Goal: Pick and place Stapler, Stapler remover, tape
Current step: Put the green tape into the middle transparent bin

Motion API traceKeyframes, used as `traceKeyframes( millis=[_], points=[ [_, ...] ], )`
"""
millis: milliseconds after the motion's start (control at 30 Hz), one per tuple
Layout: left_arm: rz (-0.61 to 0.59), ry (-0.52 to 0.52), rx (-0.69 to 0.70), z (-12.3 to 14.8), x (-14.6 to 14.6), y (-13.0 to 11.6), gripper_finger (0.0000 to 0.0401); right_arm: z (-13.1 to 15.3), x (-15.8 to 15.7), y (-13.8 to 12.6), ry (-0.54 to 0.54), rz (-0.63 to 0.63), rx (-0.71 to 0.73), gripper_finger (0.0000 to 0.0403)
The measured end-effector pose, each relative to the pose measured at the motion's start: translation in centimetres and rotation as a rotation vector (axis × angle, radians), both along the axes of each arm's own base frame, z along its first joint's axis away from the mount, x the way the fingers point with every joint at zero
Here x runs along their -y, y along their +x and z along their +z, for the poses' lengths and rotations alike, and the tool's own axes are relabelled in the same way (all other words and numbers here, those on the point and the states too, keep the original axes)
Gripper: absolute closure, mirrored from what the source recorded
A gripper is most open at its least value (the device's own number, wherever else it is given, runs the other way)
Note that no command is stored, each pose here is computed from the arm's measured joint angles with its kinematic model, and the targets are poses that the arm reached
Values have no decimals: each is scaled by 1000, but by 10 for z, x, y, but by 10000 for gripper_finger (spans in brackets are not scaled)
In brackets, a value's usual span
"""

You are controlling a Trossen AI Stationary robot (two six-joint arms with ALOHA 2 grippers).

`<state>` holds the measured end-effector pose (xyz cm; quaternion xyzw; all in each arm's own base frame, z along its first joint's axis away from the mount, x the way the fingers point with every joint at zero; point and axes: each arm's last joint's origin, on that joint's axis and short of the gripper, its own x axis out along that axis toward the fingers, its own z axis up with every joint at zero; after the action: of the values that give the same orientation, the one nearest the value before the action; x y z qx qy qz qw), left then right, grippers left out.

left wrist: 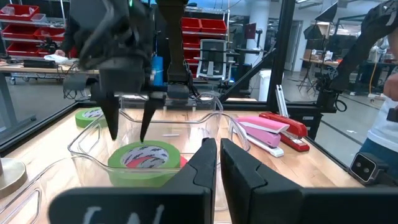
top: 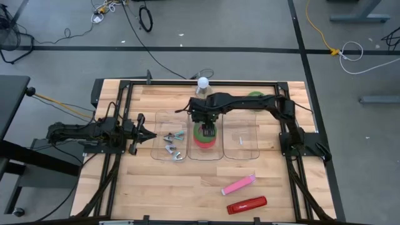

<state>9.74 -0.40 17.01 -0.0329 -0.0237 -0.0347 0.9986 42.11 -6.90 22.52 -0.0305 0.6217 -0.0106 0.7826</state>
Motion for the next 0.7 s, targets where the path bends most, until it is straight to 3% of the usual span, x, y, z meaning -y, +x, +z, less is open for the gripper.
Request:
traceKeyframes(
  millis=[400, 700],
  points=[
    [0, 0, -1, 0, 0, 0, 376, 58, 22, -26, -22, -90, 151, 195],
    [0, 0, 0, 0, 0, 0, 376, 82, 35, -42, -37, -129, 212, 195]
  ],
)
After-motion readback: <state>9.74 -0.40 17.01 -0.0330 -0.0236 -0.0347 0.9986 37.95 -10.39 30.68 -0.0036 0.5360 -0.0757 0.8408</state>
